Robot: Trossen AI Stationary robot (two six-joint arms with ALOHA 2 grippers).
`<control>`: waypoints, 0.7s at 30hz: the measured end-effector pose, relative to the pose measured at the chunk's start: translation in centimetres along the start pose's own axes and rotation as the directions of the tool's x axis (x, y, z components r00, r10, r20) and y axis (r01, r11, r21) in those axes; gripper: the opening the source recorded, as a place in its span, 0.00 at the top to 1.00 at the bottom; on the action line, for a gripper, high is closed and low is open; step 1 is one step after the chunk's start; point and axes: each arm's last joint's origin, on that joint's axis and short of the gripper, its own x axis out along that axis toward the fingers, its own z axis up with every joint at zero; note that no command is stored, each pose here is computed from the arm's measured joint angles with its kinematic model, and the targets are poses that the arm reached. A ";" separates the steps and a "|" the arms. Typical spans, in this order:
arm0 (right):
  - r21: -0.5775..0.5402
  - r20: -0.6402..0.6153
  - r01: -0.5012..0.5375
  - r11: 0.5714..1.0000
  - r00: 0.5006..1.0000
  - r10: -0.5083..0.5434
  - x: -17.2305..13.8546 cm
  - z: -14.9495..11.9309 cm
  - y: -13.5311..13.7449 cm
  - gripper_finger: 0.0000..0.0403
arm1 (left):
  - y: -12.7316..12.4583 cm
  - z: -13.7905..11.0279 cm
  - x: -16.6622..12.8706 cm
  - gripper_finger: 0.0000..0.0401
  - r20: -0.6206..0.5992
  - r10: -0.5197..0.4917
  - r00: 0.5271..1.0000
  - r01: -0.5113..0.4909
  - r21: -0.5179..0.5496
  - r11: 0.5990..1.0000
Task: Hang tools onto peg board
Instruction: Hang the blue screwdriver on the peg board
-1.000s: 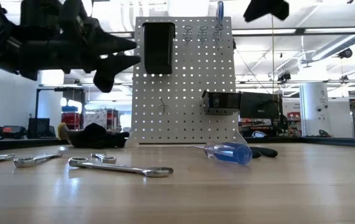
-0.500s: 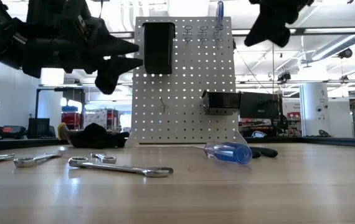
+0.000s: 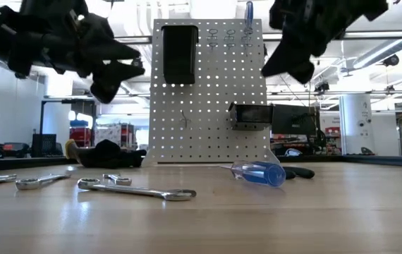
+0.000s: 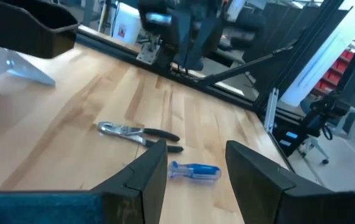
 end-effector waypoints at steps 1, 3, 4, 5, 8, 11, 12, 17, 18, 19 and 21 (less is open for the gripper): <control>-0.004 -0.009 0.001 1.000 1.000 -0.001 0.5 -0.1 0.0 0.95 | -0.1 0.2 -0.3 0.62 0.005 0.001 1.000 -0.001 0.011 1.000; -0.012 -0.011 -0.016 1.000 1.000 0.016 1.4 -0.2 0.1 0.95 | -0.1 0.1 -1.0 0.62 0.007 0.024 1.000 -0.024 0.025 0.999; -0.014 -0.003 -0.023 1.000 1.000 0.023 1.9 -0.1 0.2 0.95 | -0.1 0.0 -1.3 0.62 0.014 0.034 0.999 -0.034 0.028 0.999; -0.014 0.006 -0.030 0.999 1.000 0.030 2.4 -0.1 0.2 0.95 | 0.0 -0.2 -1.6 0.62 0.020 0.051 0.998 -0.052 0.029 0.998; -0.028 0.058 -0.057 0.998 0.997 0.059 3.7 0.1 0.7 0.95 | 0.1 -1.4 -2.2 0.62 0.033 0.095 0.995 -0.096 0.024 0.995; -0.040 0.082 -0.068 0.997 0.994 0.071 4.7 0.1 0.8 0.95 | 0.4 -3.1 -2.8 0.62 0.033 0.130 0.991 -0.130 -0.007 0.991; -0.038 0.069 -0.064 0.997 0.995 0.067 5.0 -0.1 0.8 0.95 | 0.3 -3.6 -2.9 0.62 0.033 0.137 0.990 -0.136 -0.019 0.990; -0.004 -0.021 -0.087 0.996 0.996 0.087 6.8 -1.4 0.6 0.95 | 0.3 -5.4 -2.9 0.62 -0.075 0.156 0.985 -0.161 -0.061 0.985; 0.002 -0.040 -0.086 0.996 0.995 0.086 7.3 -1.7 0.5 0.95 | 0.3 -5.6 -2.7 0.62 -0.092 0.158 0.983 -0.164 -0.061 0.985; 0.004 -0.056 -0.081 0.997 0.995 0.081 7.7 -1.9 0.4 0.95 | 0.3 -5.7 -2.6 0.62 -0.105 0.160 0.982 -0.167 -0.062 0.984; 0.007 -0.081 -0.066 0.998 0.995 0.066 8.5 -2.4 0.3 0.95 | 0.3 -5.9 -2.3 0.62 -0.125 0.169 0.978 -0.178 -0.064 0.982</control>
